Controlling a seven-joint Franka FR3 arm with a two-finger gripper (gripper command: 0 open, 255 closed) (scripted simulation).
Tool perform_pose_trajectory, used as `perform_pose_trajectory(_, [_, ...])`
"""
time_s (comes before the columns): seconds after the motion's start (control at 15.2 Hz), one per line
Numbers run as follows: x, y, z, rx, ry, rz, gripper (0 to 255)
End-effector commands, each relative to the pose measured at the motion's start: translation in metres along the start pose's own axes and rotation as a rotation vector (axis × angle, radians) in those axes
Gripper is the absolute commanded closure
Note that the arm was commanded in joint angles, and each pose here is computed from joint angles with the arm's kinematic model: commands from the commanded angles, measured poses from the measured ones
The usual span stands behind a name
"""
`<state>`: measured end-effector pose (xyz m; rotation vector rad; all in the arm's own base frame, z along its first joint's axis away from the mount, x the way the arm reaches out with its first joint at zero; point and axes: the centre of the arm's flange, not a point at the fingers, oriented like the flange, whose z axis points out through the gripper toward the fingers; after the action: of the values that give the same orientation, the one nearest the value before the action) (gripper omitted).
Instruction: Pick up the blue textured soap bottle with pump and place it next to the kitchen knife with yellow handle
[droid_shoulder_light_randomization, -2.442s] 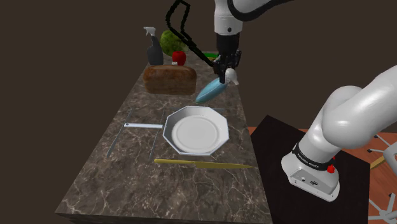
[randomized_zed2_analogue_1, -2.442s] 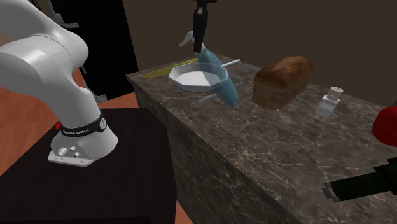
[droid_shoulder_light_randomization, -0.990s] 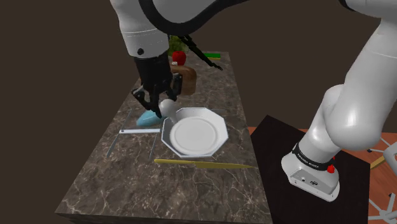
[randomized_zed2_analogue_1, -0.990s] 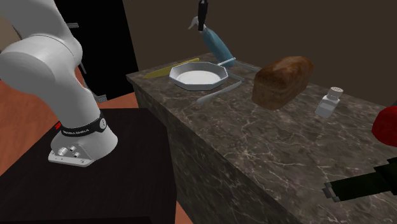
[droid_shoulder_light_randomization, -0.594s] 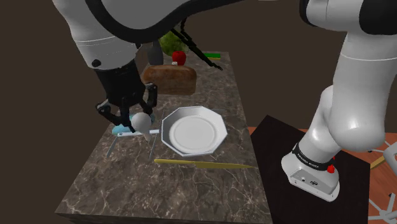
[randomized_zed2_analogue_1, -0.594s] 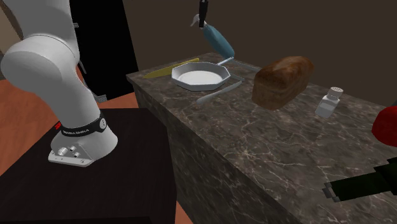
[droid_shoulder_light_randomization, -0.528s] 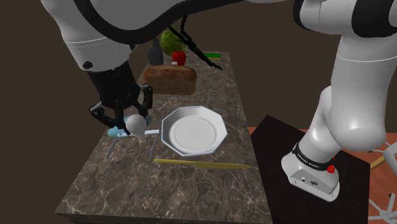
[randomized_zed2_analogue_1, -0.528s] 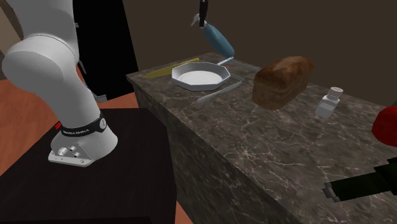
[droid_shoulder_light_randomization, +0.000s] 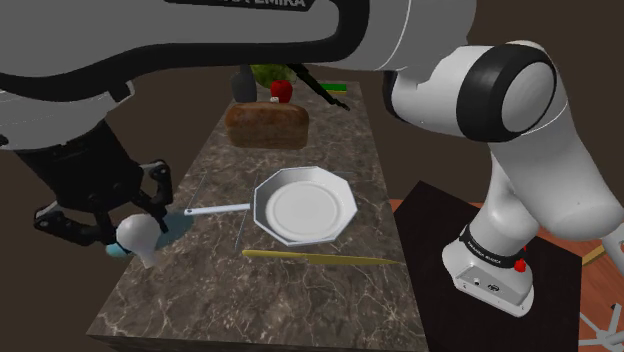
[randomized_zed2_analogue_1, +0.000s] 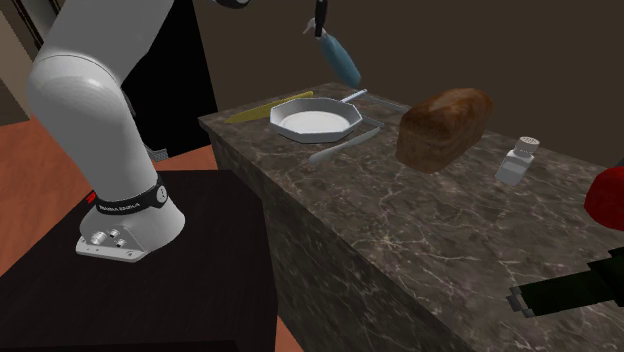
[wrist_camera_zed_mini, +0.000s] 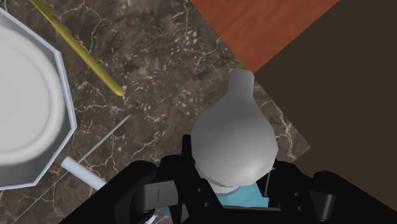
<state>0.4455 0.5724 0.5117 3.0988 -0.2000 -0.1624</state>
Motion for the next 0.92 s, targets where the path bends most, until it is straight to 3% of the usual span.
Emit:
perform_pose_trajectory(0.0, [-0.001,-0.009,0.008,-0.002,0.001,0.004,255])
perform_pose_trajectory(0.86, [0.006,-0.012,0.076,-0.002,0.001,0.004,255])
